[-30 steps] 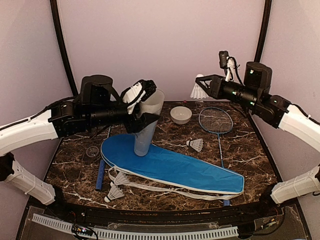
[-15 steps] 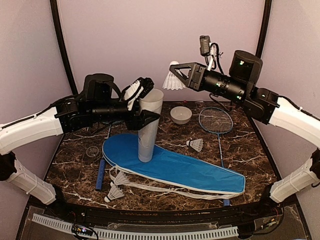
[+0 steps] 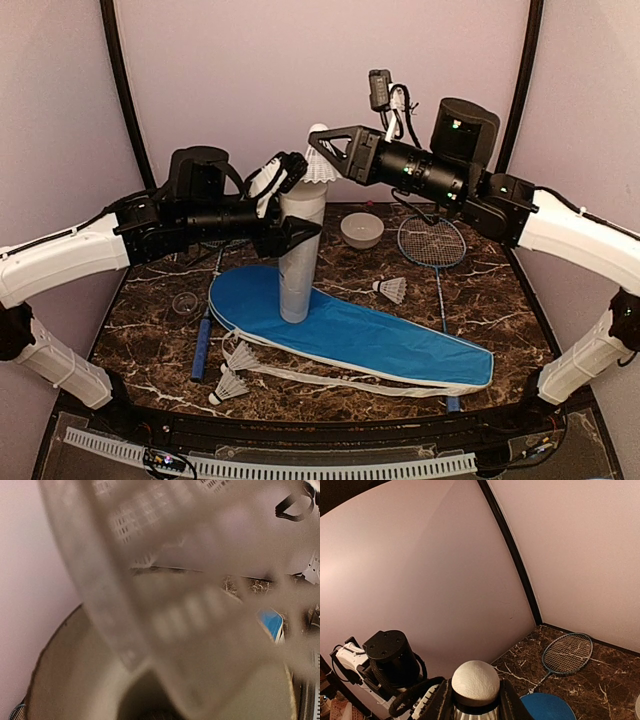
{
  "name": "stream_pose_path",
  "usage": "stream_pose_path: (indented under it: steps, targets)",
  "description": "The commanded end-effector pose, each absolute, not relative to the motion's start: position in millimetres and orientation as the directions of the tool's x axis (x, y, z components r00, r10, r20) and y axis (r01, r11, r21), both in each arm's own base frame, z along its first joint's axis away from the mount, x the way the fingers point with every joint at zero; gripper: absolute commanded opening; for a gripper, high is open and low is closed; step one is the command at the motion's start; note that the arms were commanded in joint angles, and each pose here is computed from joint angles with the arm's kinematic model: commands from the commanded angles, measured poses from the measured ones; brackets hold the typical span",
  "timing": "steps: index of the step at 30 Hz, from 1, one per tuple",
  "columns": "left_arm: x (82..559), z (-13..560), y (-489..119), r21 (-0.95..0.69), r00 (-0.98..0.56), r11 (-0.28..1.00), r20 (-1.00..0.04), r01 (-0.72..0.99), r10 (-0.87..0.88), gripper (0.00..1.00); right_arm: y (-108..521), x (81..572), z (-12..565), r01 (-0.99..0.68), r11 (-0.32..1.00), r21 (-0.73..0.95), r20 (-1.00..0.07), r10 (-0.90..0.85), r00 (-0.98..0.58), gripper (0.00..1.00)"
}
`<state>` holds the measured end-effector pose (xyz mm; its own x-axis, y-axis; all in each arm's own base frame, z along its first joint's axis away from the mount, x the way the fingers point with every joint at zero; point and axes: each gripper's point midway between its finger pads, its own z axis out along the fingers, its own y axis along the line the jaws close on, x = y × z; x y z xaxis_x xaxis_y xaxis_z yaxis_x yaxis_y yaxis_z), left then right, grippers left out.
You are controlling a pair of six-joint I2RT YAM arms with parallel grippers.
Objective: Pack up the badminton gear
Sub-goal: Place the shuttlecock in the shuttle tube.
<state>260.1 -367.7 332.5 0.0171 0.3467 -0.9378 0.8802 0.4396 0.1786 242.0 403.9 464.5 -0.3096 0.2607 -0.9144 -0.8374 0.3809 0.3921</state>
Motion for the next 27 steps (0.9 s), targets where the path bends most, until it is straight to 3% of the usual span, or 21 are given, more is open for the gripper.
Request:
stream_pose_path:
  steps: [1, 17, 27]
  targets:
    - [264, 329, -369, 0.157, 0.003, 0.451, -0.947, 0.879, 0.322, 0.48, 404, 237, 490, -0.848, 0.356, 0.392, -0.904, 0.321, -0.283, 0.20]
    - [271, 320, -366, 0.149, 0.004, 0.489, -0.959, 0.860, 0.284, 0.59, 425, 259, 435, -0.776, 0.436, 0.455, -0.890, 0.242, -0.386, 0.19]
    - [279, 310, -361, 0.148, 0.010, 0.545, -0.969, 0.826, 0.248, 0.89, 425, 263, 429, -0.768, 0.458, 0.448, -0.894, 0.230, -0.385, 0.19]
